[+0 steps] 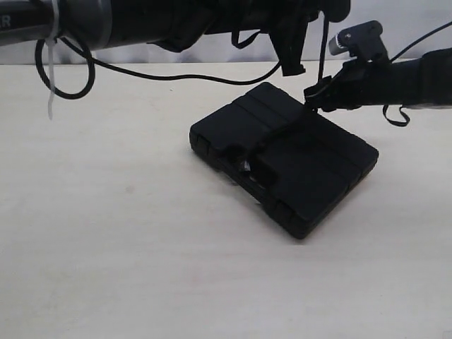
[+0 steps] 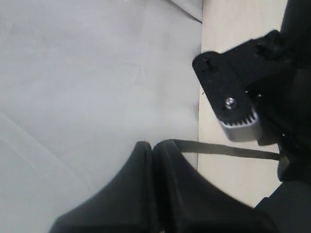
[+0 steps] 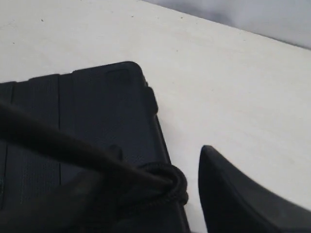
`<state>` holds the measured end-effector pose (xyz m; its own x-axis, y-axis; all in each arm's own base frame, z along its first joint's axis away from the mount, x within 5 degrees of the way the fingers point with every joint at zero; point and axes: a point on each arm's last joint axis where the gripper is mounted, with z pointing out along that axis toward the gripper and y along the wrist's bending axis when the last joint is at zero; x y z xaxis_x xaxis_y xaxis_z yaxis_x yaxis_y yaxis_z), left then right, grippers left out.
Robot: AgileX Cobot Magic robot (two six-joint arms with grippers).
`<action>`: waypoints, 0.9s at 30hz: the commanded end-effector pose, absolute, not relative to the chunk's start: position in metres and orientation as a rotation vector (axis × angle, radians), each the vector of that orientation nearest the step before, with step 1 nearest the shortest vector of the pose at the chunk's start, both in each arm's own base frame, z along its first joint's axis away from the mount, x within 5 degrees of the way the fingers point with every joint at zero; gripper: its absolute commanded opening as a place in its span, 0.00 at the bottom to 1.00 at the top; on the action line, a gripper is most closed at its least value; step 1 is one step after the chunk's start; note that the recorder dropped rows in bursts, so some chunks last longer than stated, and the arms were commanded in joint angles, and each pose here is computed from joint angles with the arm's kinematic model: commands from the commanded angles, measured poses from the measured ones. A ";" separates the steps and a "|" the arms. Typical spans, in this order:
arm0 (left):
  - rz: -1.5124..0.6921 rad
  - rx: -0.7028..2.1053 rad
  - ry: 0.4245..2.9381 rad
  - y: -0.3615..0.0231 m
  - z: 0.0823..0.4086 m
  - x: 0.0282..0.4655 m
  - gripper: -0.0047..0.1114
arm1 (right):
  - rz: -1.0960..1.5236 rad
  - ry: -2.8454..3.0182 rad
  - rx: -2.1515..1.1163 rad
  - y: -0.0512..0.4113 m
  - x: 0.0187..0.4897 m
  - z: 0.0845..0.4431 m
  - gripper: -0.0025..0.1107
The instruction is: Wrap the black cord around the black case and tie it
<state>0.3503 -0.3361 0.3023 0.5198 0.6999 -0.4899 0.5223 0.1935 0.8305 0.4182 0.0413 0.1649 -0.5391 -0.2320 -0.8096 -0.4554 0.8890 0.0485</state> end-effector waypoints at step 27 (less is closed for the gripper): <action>0.112 1.458 1.102 -0.335 0.319 0.341 0.05 | 0.318 2.186 -0.562 0.042 0.417 0.158 0.43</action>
